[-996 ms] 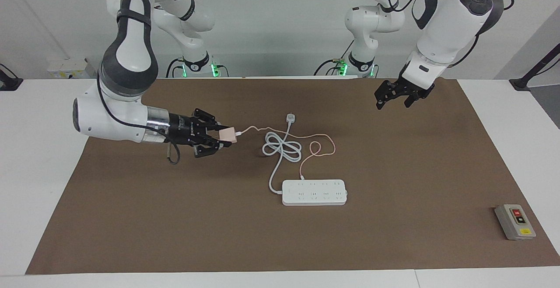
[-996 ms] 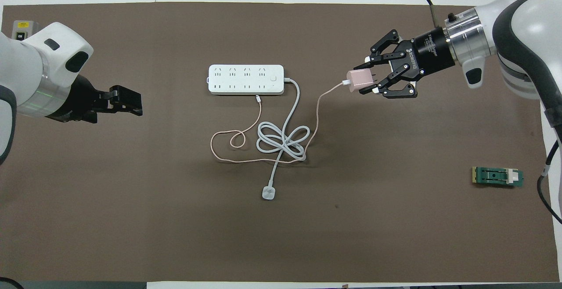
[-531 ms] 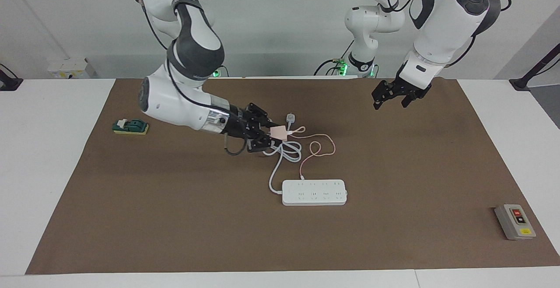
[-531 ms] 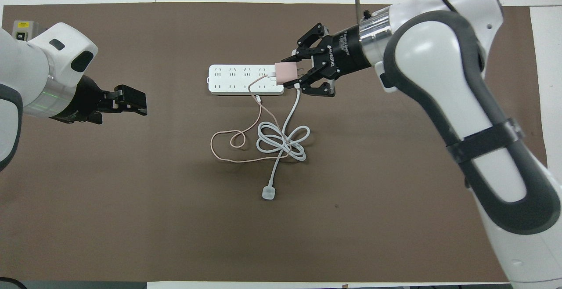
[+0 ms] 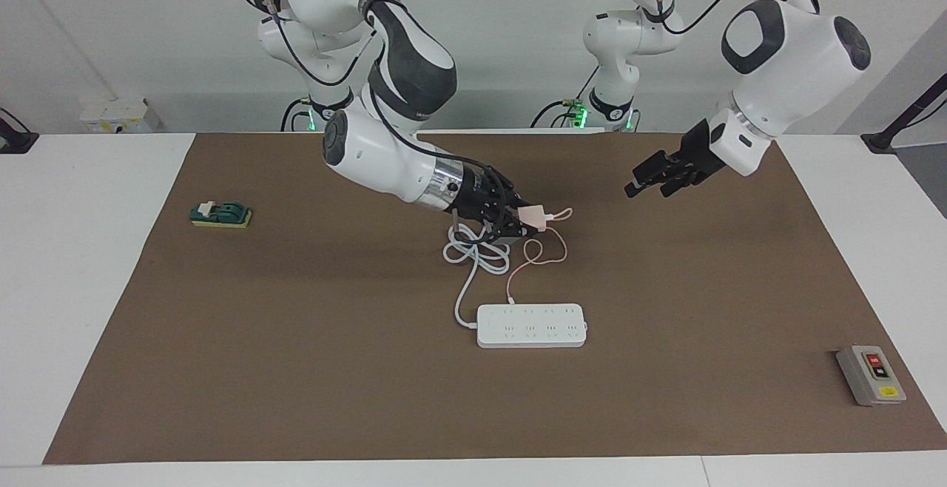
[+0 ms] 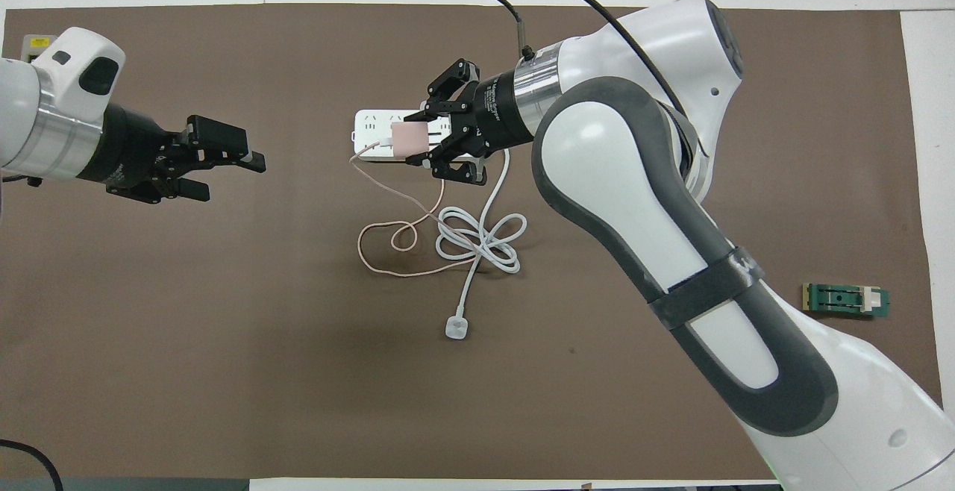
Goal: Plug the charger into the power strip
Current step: 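Lift the charger toward the power strip while the left gripper approaches, then close the left gripper on the charger held by the right gripper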
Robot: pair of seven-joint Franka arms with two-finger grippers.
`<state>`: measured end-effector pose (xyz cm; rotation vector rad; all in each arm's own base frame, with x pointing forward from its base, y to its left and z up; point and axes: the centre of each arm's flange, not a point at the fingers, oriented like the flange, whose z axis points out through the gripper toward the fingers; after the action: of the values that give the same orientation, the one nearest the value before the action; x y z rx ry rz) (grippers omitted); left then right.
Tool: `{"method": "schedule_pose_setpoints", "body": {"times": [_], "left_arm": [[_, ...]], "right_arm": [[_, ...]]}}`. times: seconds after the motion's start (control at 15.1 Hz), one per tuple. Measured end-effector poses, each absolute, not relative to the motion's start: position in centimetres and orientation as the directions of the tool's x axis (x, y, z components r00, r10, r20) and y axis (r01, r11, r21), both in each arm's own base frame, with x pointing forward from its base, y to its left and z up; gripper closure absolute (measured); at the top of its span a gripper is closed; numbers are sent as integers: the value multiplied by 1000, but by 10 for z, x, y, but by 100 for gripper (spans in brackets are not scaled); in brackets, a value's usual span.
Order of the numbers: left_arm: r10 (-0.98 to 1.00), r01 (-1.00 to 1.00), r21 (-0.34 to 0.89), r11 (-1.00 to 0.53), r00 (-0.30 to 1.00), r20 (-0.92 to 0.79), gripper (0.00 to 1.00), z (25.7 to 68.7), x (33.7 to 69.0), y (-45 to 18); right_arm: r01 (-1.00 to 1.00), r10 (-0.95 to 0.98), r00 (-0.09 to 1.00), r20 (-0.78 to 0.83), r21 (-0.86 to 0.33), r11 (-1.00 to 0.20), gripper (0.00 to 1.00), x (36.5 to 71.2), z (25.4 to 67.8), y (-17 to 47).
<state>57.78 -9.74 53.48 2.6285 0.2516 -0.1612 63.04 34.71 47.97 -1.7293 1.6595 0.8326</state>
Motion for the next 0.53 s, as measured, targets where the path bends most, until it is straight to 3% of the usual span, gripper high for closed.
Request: {"method": "schedule_pose_setpoints", "body": {"times": [0.53], "left_arm": [[0,57,701,-711,997,-81,0,483,604,-54]], "right_arm": [[-999,-629,28,-777,4,-50,52,624,472,366]]}}
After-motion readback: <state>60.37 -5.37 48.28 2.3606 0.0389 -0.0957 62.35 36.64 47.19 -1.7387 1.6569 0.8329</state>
